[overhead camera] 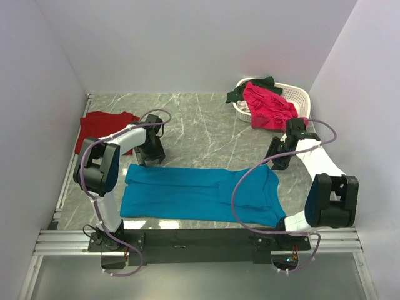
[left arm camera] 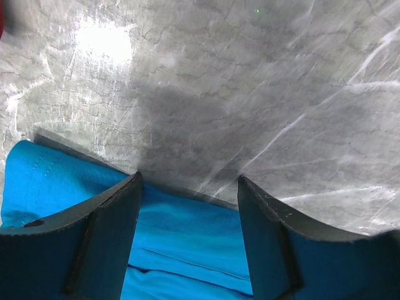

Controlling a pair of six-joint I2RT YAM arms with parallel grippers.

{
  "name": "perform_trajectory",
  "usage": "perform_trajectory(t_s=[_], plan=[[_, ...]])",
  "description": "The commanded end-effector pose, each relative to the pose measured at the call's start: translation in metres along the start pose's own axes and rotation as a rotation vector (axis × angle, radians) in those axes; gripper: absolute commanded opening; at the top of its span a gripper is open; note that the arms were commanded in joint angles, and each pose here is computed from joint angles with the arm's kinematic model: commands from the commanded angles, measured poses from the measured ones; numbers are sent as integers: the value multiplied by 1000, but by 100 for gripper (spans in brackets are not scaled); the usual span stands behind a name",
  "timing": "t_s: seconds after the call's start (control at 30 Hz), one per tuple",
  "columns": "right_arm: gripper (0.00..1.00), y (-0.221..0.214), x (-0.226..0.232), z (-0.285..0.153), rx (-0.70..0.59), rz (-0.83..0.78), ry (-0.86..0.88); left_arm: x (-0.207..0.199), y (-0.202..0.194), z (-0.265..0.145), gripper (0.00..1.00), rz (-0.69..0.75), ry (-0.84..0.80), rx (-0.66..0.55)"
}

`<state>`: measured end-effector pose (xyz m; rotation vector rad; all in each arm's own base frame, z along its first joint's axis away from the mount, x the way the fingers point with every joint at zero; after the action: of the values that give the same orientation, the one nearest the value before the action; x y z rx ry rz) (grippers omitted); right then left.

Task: Fold and stack the t-shirts
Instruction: Fold the tshirt

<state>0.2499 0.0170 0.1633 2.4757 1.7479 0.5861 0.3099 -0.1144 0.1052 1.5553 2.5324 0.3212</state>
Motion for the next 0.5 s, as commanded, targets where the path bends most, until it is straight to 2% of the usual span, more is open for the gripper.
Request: perform_trajectory(t_s=[0.0,0.47], plan=[[54,17,-7,1,-61,33,-32,-2,9,-14,68,-12,-37,-53],[53,27,-14,36,-40,63,-45,3,4,-12,68,-17,-29,-55]])
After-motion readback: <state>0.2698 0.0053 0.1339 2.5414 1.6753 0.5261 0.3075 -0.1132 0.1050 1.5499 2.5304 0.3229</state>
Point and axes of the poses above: each gripper's point midway between its finger pads, its own z axis out along the fingers, its own x axis along the line the jaws close on, y = z × x, the point moved 9 cm from there along -z, back along the fingers, and after that the axes turned 6 degrees about -z, right-handed, at the moved point
